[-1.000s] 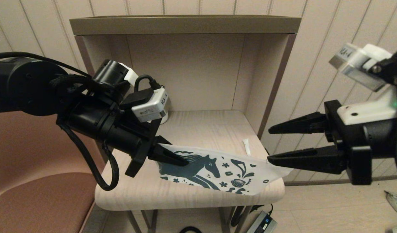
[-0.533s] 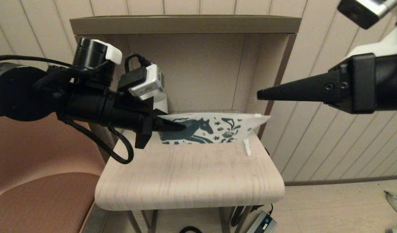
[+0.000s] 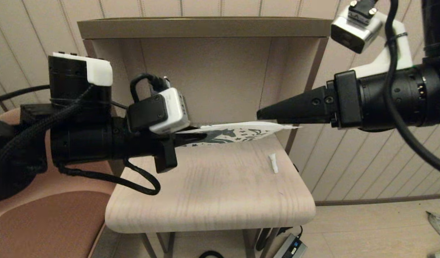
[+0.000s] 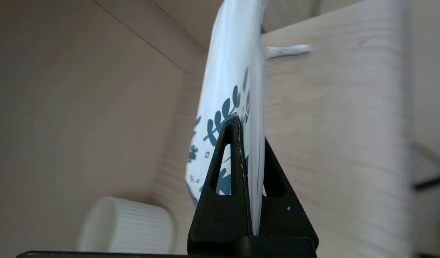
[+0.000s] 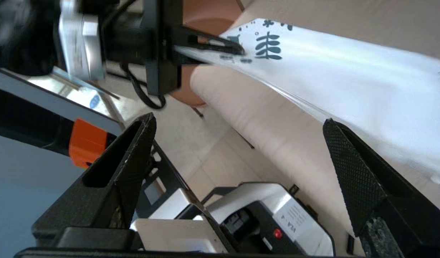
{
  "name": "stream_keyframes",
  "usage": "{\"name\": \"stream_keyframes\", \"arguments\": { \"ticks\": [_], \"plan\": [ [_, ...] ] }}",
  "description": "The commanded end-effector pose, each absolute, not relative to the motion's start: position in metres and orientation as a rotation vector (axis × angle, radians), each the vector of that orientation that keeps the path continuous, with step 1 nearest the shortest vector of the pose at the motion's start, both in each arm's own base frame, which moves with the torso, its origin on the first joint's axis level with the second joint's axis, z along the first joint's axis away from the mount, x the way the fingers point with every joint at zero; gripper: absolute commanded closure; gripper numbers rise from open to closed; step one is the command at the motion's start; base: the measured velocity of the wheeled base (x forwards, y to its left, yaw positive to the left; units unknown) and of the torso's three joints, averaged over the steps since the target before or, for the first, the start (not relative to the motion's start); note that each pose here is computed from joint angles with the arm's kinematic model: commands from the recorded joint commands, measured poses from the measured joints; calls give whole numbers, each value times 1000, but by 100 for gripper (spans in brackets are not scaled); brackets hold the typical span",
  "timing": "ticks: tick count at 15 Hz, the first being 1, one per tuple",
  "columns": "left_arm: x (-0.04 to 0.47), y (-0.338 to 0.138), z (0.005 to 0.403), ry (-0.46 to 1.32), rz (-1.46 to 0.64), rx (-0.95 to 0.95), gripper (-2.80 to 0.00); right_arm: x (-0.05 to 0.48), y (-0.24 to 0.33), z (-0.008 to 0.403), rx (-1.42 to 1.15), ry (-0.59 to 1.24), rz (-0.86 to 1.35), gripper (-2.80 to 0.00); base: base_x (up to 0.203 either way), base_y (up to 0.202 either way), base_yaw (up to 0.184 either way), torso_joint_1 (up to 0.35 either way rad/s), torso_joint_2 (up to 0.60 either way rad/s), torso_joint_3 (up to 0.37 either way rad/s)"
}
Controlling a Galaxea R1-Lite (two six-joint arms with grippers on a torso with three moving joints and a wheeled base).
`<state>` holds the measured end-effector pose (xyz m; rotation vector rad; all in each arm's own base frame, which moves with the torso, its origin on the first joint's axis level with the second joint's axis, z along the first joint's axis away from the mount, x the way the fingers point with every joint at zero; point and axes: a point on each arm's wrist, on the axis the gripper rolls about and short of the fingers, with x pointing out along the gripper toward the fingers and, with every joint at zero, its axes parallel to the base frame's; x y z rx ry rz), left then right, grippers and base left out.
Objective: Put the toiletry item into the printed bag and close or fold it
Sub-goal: Pick up the toothpaste
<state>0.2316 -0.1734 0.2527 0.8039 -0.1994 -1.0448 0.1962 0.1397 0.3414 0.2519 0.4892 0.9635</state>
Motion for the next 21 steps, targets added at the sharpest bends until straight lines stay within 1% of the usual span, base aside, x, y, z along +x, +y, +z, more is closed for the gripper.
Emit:
{"name": "stream_keyframes", "arguments": {
  "ticks": [1,6,7,12,16,18,20,21],
  "plan": [
    [224,-186,234,-224,-1042,844,0,199,144,338,249,511,962,-280,0,0,0,0,0,0],
    [234,-195,213,-148,-1019,875,0,200,141,320,148,561,832,-280,0,0,0,0,0,0],
    [234,-195,211,-149,-1018,874,0,198,143,317,139,570,836,0,0,0,0,0,0,0],
    [244,-197,193,-182,-967,860,0,191,147,311,101,581,863,0,0,0,0,0,0,0],
    [254,-179,185,-130,-930,855,0,208,138,302,90,592,754,0,0,0,0,0,0,0],
    [271,-155,181,-80,-873,833,0,213,131,288,21,607,662,0,0,0,0,0,0,0],
    [279,-141,176,-49,-865,791,0,218,130,275,2,648,618,0,0,0,0,0,0,0],
    [281,-136,174,-41,-860,784,0,221,128,268,-10,661,571,-280,0,0,0,0,0,0]
  ]
}}
